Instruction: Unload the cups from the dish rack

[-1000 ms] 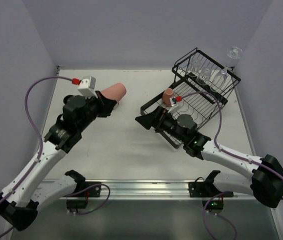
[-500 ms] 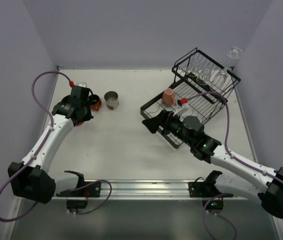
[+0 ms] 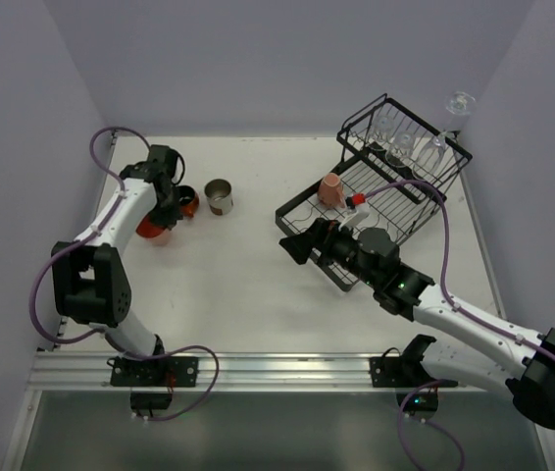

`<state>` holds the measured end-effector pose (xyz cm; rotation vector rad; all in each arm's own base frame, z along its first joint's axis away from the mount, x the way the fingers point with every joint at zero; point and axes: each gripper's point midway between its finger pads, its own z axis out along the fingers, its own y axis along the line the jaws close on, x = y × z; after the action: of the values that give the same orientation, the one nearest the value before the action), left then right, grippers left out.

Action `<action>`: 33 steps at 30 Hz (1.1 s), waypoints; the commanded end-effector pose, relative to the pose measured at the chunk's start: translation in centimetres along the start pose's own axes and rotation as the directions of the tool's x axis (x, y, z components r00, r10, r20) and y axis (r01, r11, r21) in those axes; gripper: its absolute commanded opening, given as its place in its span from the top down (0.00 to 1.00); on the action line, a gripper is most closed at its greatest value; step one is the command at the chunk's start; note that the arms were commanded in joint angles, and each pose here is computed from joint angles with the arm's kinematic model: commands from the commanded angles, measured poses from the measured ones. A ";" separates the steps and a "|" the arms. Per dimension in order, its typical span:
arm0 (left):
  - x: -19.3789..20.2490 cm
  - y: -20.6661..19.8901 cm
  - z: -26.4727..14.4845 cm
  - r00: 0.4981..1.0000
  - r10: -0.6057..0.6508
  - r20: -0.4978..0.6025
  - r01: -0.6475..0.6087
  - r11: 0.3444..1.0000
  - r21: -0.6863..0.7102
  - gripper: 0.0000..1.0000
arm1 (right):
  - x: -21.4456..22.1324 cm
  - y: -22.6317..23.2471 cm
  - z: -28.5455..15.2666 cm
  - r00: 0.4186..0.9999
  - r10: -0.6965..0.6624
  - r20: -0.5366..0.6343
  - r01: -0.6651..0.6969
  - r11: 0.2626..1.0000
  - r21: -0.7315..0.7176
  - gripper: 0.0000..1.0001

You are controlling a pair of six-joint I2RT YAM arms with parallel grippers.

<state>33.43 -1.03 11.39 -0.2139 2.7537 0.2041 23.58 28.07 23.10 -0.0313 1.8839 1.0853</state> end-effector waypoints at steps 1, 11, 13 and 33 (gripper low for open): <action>-0.5 1.2 0.0 0.999 0.025 -0.034 -0.025 1.000 -0.002 0.98 | -1.4 1.7 0.0 1.000 -0.016 0.023 0.017 0.999 -0.046 0.01; 0.1 2.5 0.6 0.995 -0.020 -0.098 0.022 1.000 0.017 0.87 | -0.8 1.5 0.6 1.000 -0.015 -0.006 0.015 0.999 -0.035 0.01; 0.2 2.9 1.0 0.993 -0.029 -0.110 0.029 1.000 -0.008 0.77 | -0.8 1.5 0.7 1.000 -0.015 -0.007 0.015 0.999 -0.033 0.01; -4.8 5.6 -2.6 0.994 -0.080 0.072 0.088 0.988 -0.127 0.24 | -1.2 0.3 0.8 0.999 -0.040 0.015 0.040 0.999 0.027 0.01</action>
<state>35.23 3.59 12.31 -0.3235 2.7750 0.3289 23.74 28.57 22.03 -0.0547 1.9301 1.0662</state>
